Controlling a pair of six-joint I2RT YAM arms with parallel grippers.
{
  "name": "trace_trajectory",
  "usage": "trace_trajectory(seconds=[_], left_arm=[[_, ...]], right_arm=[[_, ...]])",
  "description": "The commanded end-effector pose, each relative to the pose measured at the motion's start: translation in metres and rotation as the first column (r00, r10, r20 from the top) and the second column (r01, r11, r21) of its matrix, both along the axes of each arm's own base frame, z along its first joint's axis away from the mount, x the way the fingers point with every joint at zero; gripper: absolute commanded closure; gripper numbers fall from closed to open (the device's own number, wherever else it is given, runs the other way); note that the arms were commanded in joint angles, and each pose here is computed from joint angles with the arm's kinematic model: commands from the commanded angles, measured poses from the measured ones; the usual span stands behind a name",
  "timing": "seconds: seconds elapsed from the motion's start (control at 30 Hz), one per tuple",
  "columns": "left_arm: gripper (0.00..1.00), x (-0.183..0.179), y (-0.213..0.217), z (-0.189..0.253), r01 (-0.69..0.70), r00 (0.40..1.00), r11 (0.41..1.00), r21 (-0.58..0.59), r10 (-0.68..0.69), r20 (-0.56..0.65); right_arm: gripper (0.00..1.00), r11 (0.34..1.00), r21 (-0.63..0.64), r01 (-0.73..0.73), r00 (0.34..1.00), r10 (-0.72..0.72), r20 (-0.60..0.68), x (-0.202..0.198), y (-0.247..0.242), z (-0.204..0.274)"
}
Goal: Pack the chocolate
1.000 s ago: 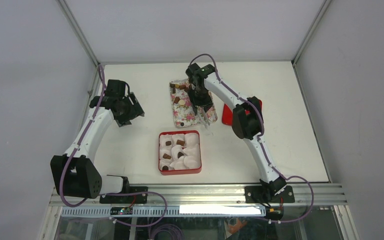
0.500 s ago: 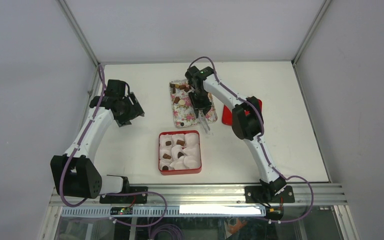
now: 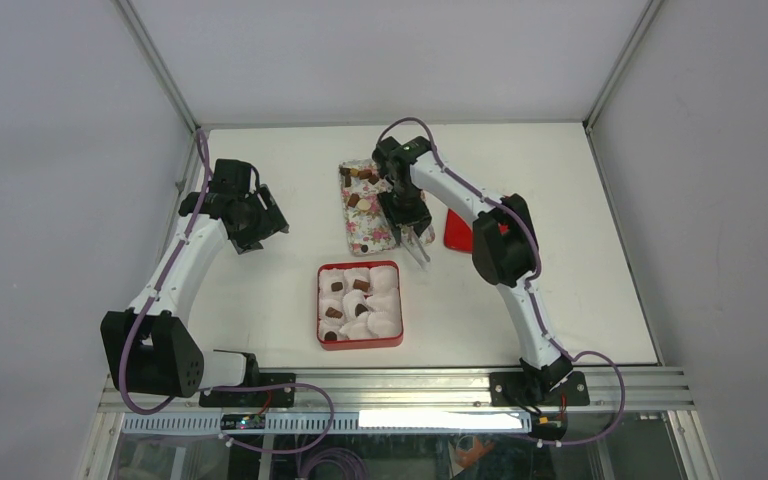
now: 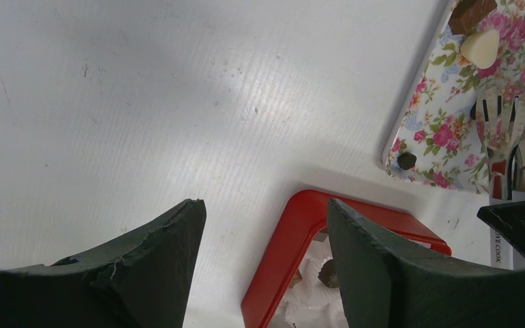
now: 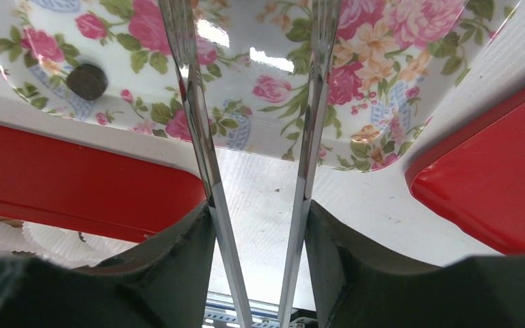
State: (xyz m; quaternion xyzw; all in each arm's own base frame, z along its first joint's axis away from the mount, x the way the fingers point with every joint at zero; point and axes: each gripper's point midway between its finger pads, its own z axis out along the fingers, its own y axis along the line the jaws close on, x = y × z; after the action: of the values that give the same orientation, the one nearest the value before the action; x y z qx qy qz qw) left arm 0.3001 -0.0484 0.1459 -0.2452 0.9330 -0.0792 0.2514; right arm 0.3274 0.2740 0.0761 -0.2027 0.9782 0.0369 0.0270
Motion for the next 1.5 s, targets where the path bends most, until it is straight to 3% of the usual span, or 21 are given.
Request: trace_trajectory(seconds=[0.0,0.33,0.53,0.63,0.93,1.07,1.2,1.47], left_arm=[[0.32,0.003,0.006,0.016,-0.01,0.998,1.0,0.011,0.009,0.065],[0.32,0.0,0.005,0.013,-0.01,0.998,1.0,0.01,0.01,0.058],[0.32,0.001,0.005,0.013,-0.011,0.998,1.0,0.005,0.011,0.055],[0.32,0.001,0.006,0.014,-0.012,0.998,1.0,0.008,0.011,0.062],[0.32,0.006,-0.002,0.022,-0.008,0.997,0.999,-0.044,0.011,0.077],[0.32,0.007,-0.002,0.023,-0.003,0.997,0.999,-0.044,0.006,0.076],[0.32,0.009,-0.004,0.029,0.004,0.996,0.998,-0.056,0.001,0.091],[0.32,0.011,-0.004,0.028,0.007,0.996,0.999,-0.053,-0.002,0.087]], right_arm=[[0.48,1.0,0.01,-0.014,0.999,0.013,0.045,-0.002,-0.005,0.024],[0.64,0.999,-0.031,0.029,0.997,-0.027,0.075,-0.003,-0.026,0.027],[0.83,0.999,-0.02,0.026,0.998,-0.025,0.065,-0.005,-0.025,0.026],[1.0,1.0,-0.005,0.023,0.997,-0.023,0.076,-0.005,-0.024,0.032],[1.0,0.992,0.118,-0.038,0.989,0.02,0.15,-0.016,-0.018,0.083],[1.0,0.967,0.167,-0.194,0.973,0.167,0.163,-0.055,-0.008,0.105],[1.0,0.904,0.205,-0.376,0.926,0.356,0.127,-0.119,0.007,0.108],[1.0,0.846,0.268,-0.462,0.87,0.491,-0.048,-0.212,0.015,0.088]])
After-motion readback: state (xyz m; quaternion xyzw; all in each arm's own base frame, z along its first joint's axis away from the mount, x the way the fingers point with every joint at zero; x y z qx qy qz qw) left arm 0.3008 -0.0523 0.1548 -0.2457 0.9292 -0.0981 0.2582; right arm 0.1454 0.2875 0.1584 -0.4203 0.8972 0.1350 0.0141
